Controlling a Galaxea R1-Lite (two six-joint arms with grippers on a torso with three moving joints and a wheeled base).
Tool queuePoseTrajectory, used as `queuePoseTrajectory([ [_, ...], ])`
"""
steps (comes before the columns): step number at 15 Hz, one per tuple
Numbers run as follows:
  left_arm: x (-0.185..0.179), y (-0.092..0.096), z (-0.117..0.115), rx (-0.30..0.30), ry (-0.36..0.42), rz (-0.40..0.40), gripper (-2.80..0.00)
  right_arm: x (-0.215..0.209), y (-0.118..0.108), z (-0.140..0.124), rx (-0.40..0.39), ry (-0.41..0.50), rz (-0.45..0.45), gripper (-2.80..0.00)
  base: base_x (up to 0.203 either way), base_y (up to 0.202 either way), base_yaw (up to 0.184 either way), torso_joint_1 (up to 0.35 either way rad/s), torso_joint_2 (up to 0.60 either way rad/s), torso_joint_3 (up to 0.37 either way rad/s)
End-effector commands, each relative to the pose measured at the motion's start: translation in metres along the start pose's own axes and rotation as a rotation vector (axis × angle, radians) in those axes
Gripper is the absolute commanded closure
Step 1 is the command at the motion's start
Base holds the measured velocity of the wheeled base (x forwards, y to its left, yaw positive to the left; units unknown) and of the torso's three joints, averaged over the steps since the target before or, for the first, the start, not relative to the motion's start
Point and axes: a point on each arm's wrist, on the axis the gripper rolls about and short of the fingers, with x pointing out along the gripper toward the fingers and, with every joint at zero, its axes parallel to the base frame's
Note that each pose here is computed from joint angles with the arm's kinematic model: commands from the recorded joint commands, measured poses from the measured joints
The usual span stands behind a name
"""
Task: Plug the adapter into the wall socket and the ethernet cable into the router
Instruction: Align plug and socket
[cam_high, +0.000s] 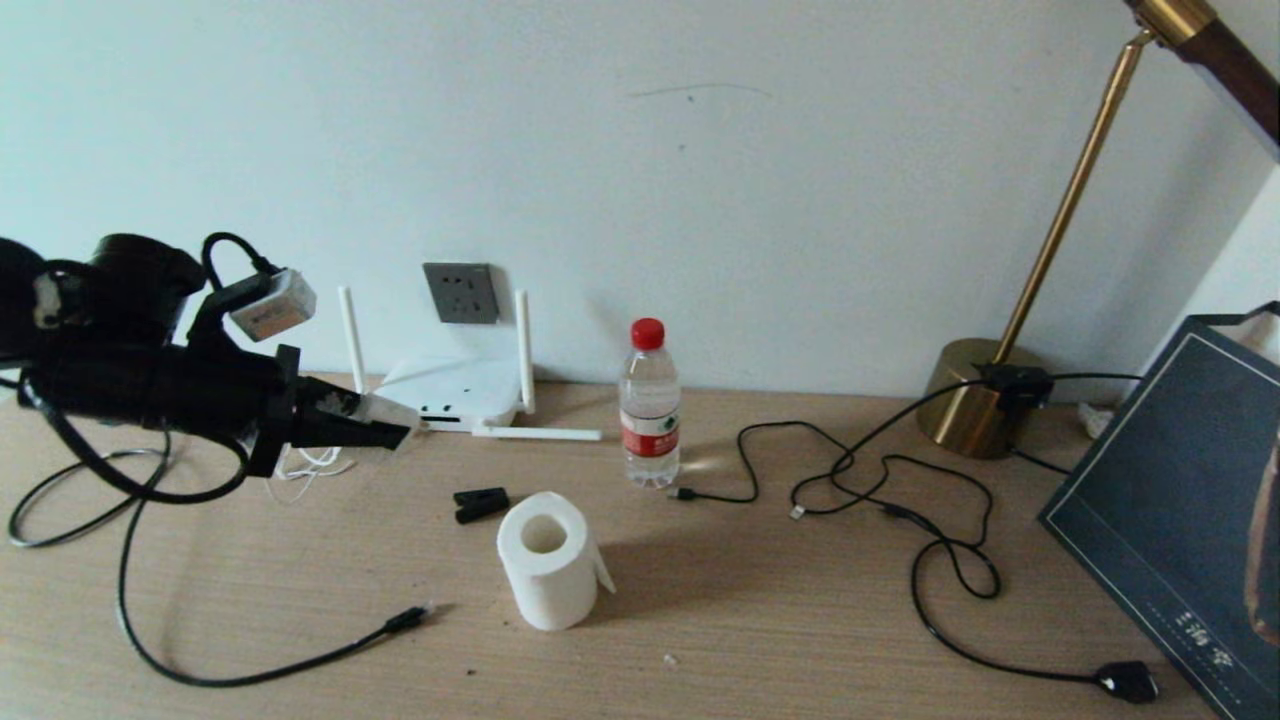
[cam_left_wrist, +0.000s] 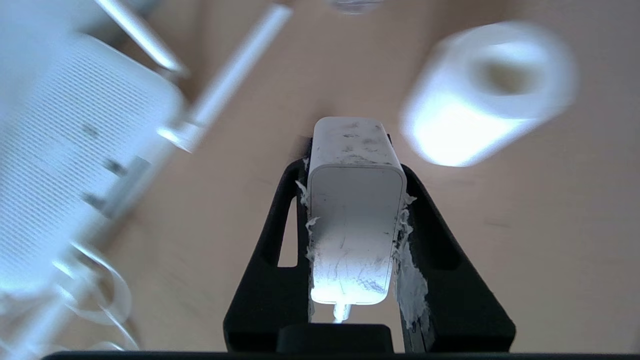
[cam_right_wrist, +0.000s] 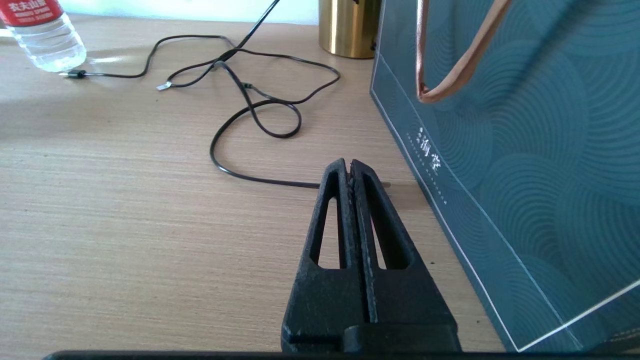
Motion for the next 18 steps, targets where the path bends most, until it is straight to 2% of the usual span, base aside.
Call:
queuePoseTrajectory([
  [1, -0.044, -0.040, 0.020, -0.029, 0.014, 0.029, 0.00, 0.000, 0.000, 0.000, 0.000, 0.000, 0.000, 0.00, 0.000, 0.000, 0.000, 0.000, 0.00, 0.000],
  [2, -0.053, -0.054, 0.021, -0.054, 0.041, 0.034, 0.00, 0.000, 0.000, 0.000, 0.000, 0.000, 0.000, 0.00, 0.000, 0.000, 0.000, 0.000, 0.00, 0.000],
  [4, -0.065, -0.070, 0.023, -0.050, 0.112, 0.099, 0.00, 0.000, 0.000, 0.000, 0.000, 0.000, 0.000, 0.00, 0.000, 0.000, 0.000, 0.000, 0.00, 0.000],
  [5, -0.070, -0.077, 0.026, -0.069, 0.129, 0.125, 0.00, 0.000, 0.000, 0.000, 0.000, 0.000, 0.000, 0.00, 0.000, 0.000, 0.000, 0.000, 0.00, 0.000],
  [6, -0.074, -0.083, 0.029, -0.151, 0.122, 0.138, 0.00, 0.000, 0.000, 0.000, 0.000, 0.000, 0.000, 0.00, 0.000, 0.000, 0.000, 0.000, 0.00, 0.000],
  [9, -0.069, -0.108, 0.034, -0.528, 0.092, 0.108, 0.00, 0.000, 0.000, 0.000, 0.000, 0.000, 0.000, 0.00, 0.000, 0.000, 0.000, 0.000, 0.00, 0.000],
  [10, -0.064, -0.107, 0.034, -0.589, 0.062, 0.119, 0.00, 0.000, 0.000, 0.000, 0.000, 0.000, 0.000, 0.00, 0.000, 0.000, 0.000, 0.000, 0.00, 0.000],
  [11, -0.059, -0.099, 0.035, -0.615, 0.016, 0.144, 0.00, 0.000, 0.000, 0.000, 0.001, 0.000, 0.000, 0.00, 0.000, 0.000, 0.000, 0.000, 0.00, 0.000],
  [13, -0.042, -0.072, 0.033, -0.732, -0.053, 0.192, 0.00, 0.000, 0.000, 0.000, 0.000, 0.000, 0.000, 0.00, 0.000, 0.000, 0.000, 0.000, 0.00, 0.000],
  [14, -0.028, -0.060, 0.029, -0.758, -0.062, 0.262, 0.00, 0.000, 0.000, 0.000, 0.000, 0.000, 0.000, 0.00, 0.000, 0.000, 0.000, 0.000, 0.00, 0.000],
  [15, -0.014, -0.052, 0.025, -0.751, -0.067, 0.354, 0.00, 0.000, 0.000, 0.000, 0.000, 0.000, 0.000, 0.00, 0.000, 0.000, 0.000, 0.000, 0.00, 0.000],
  [16, 0.003, -0.043, 0.018, -0.723, -0.103, 0.420, 0.00, 0.000, 0.000, 0.000, 0.000, 0.000, 0.000, 0.00, 0.000, 0.000, 0.000, 0.000, 0.00, 0.000],
  [18, 0.037, -0.022, 0.006, -0.624, -0.227, 0.536, 0.00, 0.000, 0.000, 0.000, 0.000, 0.000, 0.000, 0.00, 0.000, 0.000, 0.000, 0.000, 0.00, 0.000],
])
